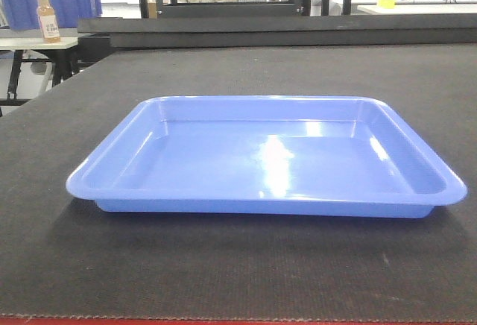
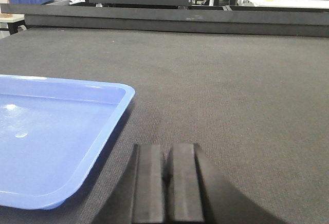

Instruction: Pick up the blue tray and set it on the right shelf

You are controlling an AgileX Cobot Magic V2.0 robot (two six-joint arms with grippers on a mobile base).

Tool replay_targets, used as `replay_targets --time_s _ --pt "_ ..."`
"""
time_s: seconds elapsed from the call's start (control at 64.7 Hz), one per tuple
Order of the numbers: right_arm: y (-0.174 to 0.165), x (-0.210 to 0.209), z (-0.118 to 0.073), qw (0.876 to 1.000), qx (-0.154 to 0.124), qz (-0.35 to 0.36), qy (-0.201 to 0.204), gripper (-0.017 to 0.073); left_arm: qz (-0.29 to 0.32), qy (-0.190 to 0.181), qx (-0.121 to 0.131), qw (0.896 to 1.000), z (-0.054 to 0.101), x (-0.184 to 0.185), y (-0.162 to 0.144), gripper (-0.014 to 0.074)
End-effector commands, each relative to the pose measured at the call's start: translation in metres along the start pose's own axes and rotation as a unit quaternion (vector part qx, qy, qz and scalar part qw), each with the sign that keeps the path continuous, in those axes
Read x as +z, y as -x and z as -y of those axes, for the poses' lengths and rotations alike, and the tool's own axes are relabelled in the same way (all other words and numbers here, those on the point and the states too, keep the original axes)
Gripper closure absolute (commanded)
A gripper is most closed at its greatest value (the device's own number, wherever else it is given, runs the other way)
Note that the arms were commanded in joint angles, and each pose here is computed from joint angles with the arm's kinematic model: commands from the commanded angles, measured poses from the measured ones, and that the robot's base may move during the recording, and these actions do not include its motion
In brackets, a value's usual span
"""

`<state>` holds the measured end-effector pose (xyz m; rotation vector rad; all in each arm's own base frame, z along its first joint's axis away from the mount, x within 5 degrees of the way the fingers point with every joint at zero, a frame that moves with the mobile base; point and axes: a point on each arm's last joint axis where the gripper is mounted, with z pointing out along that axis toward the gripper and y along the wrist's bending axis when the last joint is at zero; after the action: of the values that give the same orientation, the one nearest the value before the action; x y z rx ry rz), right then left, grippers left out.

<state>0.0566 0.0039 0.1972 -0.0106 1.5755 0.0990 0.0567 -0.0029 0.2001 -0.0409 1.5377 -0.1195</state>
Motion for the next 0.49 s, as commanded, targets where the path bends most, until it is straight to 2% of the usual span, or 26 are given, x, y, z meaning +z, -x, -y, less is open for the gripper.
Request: replay_targets --time_s 0.0,0.479 --pt "0.0169 -0.0033 -0.0008 0.998 0.004 0.065 0.002 0.0505 0.035 0.000 -0.002 0.999 -0.0007 -0.0004 -0.0007 0.0642" --pt "0.0169 -0.0033 -0.0008 0.998 0.004 0.065 0.002 0.0505 0.036 0.000 -0.002 0.999 -0.0007 -0.0004 -0.0005 0.0642"
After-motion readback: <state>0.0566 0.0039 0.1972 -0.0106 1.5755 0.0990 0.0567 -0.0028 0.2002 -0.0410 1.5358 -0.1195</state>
